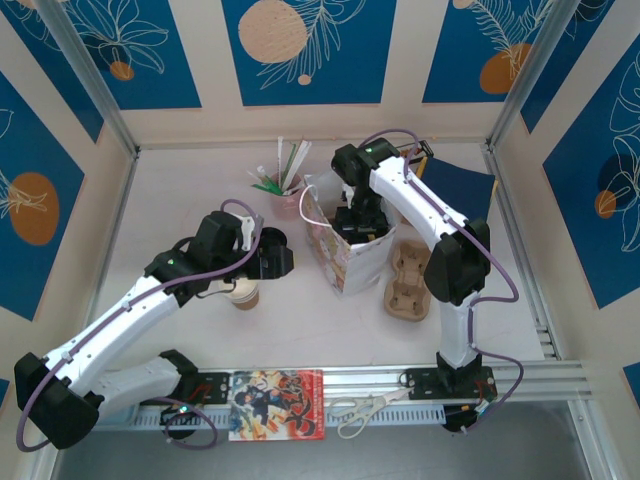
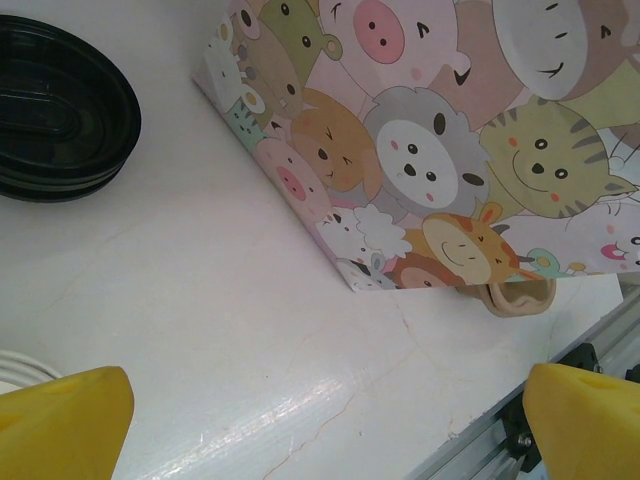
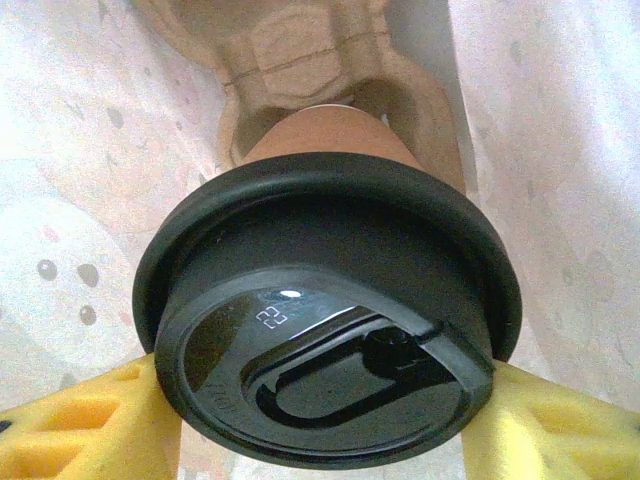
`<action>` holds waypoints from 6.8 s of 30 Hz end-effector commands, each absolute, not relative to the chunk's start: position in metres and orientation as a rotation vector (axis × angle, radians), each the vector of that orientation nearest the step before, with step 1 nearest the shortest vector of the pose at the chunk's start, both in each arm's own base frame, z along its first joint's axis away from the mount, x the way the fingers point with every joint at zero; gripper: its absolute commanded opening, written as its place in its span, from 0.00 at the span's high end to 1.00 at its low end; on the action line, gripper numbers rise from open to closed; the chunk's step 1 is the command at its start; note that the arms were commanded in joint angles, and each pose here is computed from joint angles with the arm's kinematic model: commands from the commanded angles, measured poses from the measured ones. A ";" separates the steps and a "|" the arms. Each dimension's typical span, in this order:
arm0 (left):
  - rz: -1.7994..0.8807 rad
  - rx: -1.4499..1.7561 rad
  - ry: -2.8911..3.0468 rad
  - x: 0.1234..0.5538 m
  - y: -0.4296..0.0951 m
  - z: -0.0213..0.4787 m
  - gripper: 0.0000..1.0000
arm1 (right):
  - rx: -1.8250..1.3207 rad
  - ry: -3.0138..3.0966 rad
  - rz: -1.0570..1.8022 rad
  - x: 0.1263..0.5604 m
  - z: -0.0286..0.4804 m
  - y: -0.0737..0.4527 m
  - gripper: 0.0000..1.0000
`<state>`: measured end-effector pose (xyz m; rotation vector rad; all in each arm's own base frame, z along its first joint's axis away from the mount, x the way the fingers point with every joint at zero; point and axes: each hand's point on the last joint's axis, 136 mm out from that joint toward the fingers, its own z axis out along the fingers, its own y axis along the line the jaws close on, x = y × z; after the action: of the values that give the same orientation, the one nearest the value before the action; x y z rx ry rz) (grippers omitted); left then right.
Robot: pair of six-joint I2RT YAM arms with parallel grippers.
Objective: Pack the takeout coffee
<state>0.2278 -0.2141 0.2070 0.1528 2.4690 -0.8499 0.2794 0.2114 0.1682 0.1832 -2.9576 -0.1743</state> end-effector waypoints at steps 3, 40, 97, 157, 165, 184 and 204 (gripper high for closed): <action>-0.877 0.146 2.459 0.231 -0.217 0.209 0.00 | 0.184 -2.979 -0.223 0.272 0.191 0.214 0.36; -0.881 0.142 2.464 0.232 -0.218 0.206 0.00 | 0.172 -2.989 -0.237 0.269 0.200 0.213 0.36; -0.888 0.168 2.488 0.228 -0.219 0.194 0.00 | 0.062 -2.880 -0.272 0.265 0.194 0.213 0.36; -0.884 0.172 2.492 0.226 -0.218 0.192 0.00 | 0.002 -2.917 -0.190 0.273 0.196 0.194 0.36; -0.885 0.172 2.493 0.225 -0.218 0.192 0.00 | 0.000 -2.920 -0.189 0.274 0.197 0.194 0.36; -0.885 0.168 2.497 0.225 -0.217 0.190 0.00 | -0.005 -2.922 -0.188 0.275 0.197 0.192 0.36; -0.885 0.172 2.497 0.224 -0.217 0.191 0.00 | 0.002 -2.909 -0.187 0.275 0.192 0.194 0.36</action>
<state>0.2247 -0.2165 0.1901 0.1598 2.5028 -0.8621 0.2882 0.1994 0.1909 0.0228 -2.9763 -0.2321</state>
